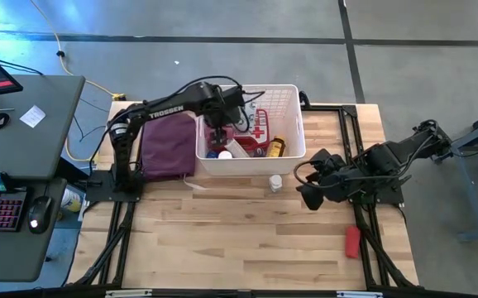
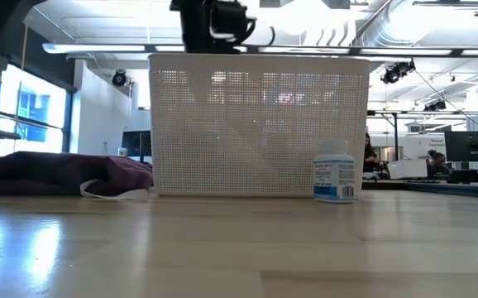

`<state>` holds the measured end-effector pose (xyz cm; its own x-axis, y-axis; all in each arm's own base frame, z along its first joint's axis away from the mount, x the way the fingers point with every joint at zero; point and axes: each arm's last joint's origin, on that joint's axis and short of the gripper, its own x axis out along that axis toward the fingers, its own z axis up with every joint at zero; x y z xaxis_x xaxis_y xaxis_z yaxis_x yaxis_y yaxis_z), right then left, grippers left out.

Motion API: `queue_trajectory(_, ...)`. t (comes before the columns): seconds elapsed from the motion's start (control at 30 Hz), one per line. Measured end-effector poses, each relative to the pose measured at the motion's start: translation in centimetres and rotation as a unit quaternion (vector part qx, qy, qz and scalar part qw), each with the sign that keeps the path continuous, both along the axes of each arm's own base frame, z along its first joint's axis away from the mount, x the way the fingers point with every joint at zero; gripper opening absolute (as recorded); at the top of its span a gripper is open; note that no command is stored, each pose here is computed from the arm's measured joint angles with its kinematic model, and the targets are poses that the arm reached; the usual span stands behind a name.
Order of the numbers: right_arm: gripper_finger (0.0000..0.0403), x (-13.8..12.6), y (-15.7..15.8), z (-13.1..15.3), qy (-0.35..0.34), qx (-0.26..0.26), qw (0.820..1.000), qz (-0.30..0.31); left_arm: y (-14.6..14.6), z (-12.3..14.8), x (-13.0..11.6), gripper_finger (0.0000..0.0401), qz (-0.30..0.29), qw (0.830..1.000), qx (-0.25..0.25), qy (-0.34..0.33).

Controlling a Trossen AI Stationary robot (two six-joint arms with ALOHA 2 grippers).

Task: Pick & place medical supplies in basket/bin
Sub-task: Adjust the white mailer bag in the white bin, then put the red rolled bandage into the white bin

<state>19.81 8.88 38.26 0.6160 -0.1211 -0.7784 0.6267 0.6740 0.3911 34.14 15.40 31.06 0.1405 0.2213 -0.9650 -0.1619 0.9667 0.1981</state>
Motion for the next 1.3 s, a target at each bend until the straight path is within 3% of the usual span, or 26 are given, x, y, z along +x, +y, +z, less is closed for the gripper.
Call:
queue_trajectory(0.2,0.0238,-0.1,0.3,0.0,0.001,0.003,1.000,0.009,-0.7,2.0,2.2,0.0289,-0.041,0.991,-0.011,-0.127)
queue_trajectory(0.27,0.0238,-0.1,0.3,0.0,0.002,0.004,1.000,0.010,-0.5,2.0,2.9,0.0280,-0.050,0.987,0.008,-0.150)
queue_trajectory(0.4,0.0238,-0.1,0.3,0.0,0.002,0.008,1.000,0.009,1.3,0.6,4.2,0.0261,-0.013,0.986,0.086,-0.142)
queue_trajectory(0.63,0.0238,-0.3,0.7,0.0,0.006,0.024,1.000,0.014,5.1,-2.0,3.8,0.0231,0.047,0.988,0.115,-0.089)
queue_trajectory(0.77,0.0238,-0.6,1.2,0.0,0.003,0.030,0.999,0.016,5.9,-2.0,3.5,0.0220,0.075,0.984,0.143,-0.074)
queue_trajectory(0.9,0.0238,-0.9,1.8,0.0,0.002,0.034,0.999,0.024,5.8,-0.2,3.0,0.0213,0.087,0.984,0.140,-0.071)
queue_trajectory(1.07,0.0238,-1.1,2.1,0.0,0.006,0.018,0.999,0.050,3.8,4.3,3.1,0.0209,0.080,0.980,0.150,-0.103)
queue_trajectory(1.3,0.0238,-1.5,2.6,-0.2,0.034,0.035,0.993,0.104,-0.2,9.1,3.3,0.0209,0.125,0.963,0.130,-0.199)
